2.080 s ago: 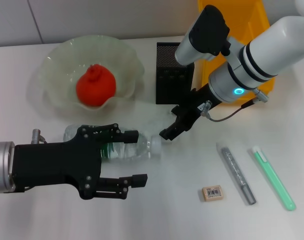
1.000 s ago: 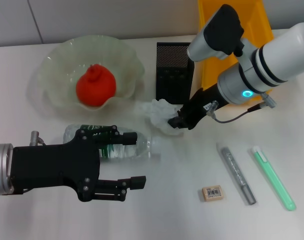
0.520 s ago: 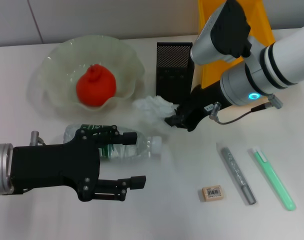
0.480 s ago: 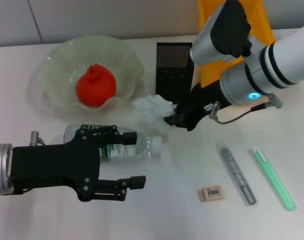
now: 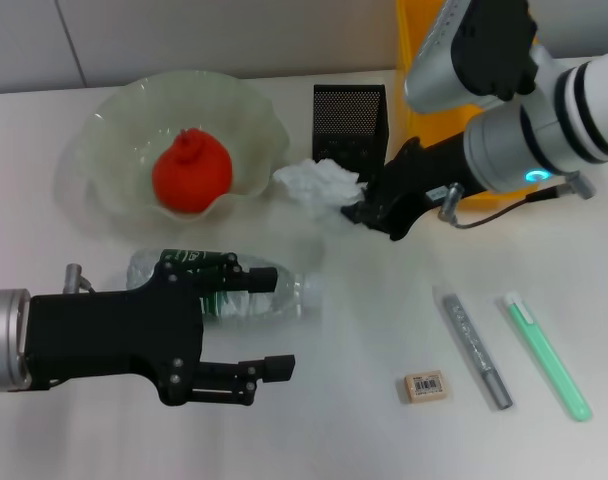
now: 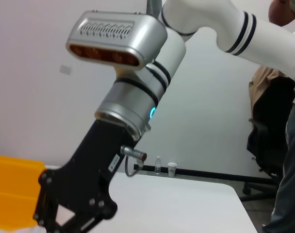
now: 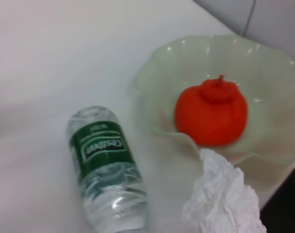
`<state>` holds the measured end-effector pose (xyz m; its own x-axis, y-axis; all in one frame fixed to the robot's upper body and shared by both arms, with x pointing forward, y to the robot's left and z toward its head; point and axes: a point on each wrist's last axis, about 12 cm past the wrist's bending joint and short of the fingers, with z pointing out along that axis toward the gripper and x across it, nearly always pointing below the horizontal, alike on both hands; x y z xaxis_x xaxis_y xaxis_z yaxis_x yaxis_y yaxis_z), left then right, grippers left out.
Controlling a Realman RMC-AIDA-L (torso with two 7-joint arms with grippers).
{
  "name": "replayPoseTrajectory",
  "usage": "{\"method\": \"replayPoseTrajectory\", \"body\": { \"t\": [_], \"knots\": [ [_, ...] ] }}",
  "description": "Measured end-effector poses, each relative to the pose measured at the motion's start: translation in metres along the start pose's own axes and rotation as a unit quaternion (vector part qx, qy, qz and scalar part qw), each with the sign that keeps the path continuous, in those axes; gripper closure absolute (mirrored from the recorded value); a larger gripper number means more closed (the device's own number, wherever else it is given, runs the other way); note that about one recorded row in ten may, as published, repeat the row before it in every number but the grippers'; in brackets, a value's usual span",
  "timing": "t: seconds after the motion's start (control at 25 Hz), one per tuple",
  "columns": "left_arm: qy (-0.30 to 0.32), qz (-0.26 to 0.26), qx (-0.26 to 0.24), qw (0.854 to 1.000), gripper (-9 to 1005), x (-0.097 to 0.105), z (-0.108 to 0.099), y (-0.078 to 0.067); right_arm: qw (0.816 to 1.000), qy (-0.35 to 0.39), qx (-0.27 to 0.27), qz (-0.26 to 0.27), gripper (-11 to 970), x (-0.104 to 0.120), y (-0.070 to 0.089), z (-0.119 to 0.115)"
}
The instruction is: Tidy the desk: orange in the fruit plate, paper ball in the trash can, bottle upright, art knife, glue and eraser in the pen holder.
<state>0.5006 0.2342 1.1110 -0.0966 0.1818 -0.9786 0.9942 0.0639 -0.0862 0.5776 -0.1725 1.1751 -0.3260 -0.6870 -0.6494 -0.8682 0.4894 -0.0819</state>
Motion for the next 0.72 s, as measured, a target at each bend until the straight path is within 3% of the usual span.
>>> {"method": "replayPoseTrajectory", "body": {
  "t": [0.4,0.72],
  "knots": [
    [0.002,-0.001,0.006,1.000,193,0.001,0.003,-0.001,0.997,-0.041,0.056,-0.044,875,-0.012,0.011,-0.040],
    [0.003,0.001,0.008,1.000,194,0.000,0.004,-0.001,0.992,-0.033,0.113,-0.054,877,-0.009,0.009,-0.061]
  ]
}}
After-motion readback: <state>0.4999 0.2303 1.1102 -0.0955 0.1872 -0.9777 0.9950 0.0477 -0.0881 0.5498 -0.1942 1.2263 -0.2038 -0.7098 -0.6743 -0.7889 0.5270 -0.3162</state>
